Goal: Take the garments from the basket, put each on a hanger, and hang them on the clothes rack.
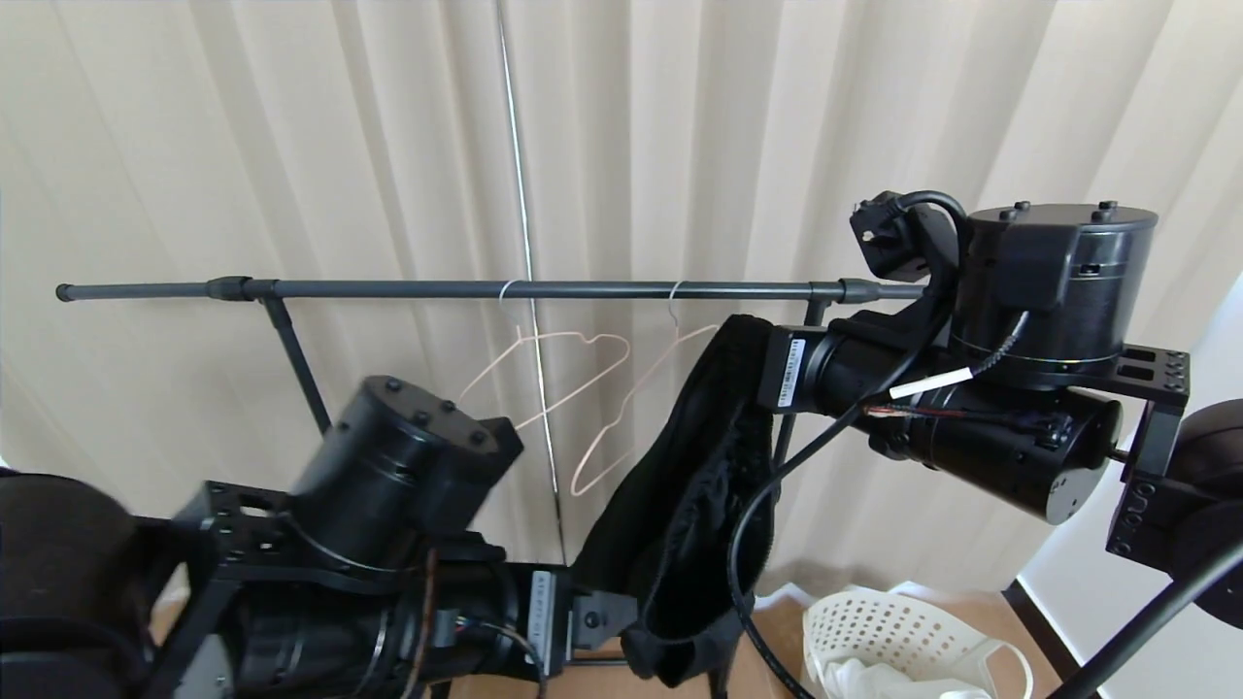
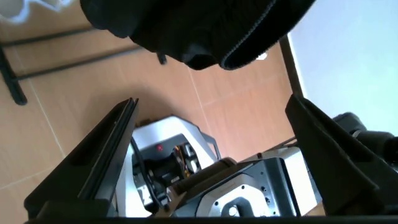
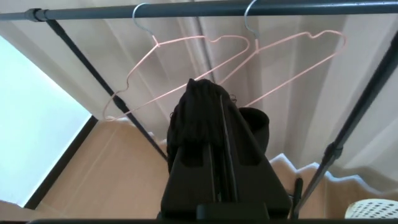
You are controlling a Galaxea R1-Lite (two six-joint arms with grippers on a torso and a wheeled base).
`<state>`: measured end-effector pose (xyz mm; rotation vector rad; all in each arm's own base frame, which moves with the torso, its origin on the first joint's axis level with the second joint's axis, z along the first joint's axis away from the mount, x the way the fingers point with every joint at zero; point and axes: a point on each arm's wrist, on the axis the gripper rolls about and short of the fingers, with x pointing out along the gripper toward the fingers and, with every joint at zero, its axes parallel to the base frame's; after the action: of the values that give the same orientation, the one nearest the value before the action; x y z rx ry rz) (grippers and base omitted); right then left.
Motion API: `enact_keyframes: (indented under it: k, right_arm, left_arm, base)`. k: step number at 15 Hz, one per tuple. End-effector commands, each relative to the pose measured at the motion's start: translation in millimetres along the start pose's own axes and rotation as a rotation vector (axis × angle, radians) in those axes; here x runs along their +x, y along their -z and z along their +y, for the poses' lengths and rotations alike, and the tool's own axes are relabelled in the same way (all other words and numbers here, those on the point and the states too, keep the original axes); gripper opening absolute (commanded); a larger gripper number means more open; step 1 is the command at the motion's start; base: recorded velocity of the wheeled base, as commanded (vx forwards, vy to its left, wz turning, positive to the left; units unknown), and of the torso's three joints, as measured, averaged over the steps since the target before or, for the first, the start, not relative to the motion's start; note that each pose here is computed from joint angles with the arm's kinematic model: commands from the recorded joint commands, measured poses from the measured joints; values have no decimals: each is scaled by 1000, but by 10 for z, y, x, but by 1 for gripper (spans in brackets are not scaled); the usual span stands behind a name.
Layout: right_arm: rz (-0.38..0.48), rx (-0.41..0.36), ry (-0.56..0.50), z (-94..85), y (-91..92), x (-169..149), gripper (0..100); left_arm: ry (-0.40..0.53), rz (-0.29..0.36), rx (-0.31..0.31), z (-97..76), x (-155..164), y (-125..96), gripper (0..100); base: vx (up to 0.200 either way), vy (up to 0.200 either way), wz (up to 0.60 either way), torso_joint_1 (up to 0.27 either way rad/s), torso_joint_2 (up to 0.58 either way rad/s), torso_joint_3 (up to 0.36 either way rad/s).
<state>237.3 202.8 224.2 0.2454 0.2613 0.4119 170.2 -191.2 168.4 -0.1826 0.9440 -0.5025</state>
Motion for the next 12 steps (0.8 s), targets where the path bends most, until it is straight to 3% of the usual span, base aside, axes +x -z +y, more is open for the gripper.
enact_keyframes:
  k: [1,5,7,9,12]
  right_arm:
    - [-8,9,-34,106,-19,-10,0]
    - [2,29,-48,171,10,6,0]
    - [1,27,-45,169,9,2,0]
    - [-7,30,-45,166,-12,-28,0]
    - [-24,35,-38,152,-59,-81,0]
  left_arm:
    - [-36,107,41,-209,534,53,100]
    - [-24,102,-1,-412,805,-55,100]
    - [-31,101,-16,-426,847,-60,100]
    - [-72,82,-51,-402,901,-70,100]
    - [-135,49,-114,-236,907,-163,100]
  base:
    - [0,0,0,0,0,0]
    - [0,0,0,0,0,0]
    - [0,0,0,0,0,0]
    - [0,0,0,0,0,0]
    - [0,0,0,0,0,0]
